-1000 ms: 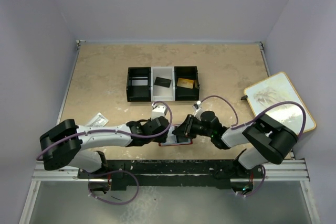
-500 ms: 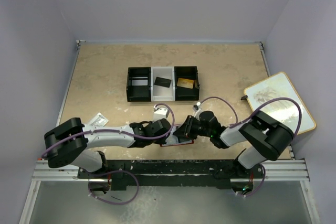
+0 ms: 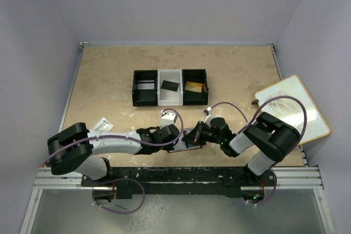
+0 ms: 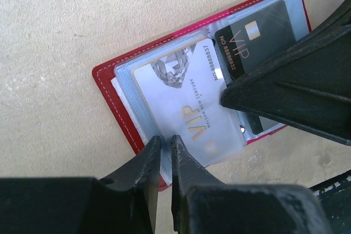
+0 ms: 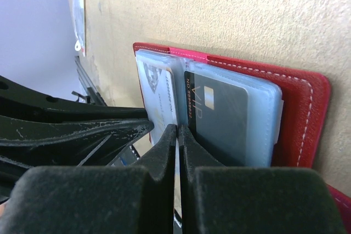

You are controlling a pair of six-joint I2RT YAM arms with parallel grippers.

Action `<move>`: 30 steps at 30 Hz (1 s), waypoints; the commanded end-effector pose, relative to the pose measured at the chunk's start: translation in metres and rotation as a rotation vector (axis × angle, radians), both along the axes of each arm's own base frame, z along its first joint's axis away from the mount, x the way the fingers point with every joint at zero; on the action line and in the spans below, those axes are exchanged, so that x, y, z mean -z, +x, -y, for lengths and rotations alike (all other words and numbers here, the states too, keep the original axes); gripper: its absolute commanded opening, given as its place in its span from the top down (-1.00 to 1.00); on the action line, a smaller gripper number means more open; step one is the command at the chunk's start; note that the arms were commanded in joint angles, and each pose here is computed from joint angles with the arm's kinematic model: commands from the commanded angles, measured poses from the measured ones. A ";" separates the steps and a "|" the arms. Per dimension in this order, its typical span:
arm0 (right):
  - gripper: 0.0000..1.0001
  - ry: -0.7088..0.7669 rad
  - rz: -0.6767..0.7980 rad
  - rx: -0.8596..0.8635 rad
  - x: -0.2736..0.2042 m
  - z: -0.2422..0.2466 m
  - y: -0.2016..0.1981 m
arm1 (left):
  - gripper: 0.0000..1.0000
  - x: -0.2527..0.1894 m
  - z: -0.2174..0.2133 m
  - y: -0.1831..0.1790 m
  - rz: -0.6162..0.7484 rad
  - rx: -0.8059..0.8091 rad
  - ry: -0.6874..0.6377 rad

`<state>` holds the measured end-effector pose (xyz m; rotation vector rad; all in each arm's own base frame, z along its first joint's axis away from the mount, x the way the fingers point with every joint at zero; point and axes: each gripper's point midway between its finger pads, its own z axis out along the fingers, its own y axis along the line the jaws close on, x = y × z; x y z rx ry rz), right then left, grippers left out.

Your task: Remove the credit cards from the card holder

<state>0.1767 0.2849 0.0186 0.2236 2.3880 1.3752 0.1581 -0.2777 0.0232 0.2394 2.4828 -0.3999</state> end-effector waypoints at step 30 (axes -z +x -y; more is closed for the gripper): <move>0.88 0.006 0.046 0.043 -0.017 0.031 -0.001 | 0.91 0.030 -0.022 -0.008 -0.040 -0.012 0.132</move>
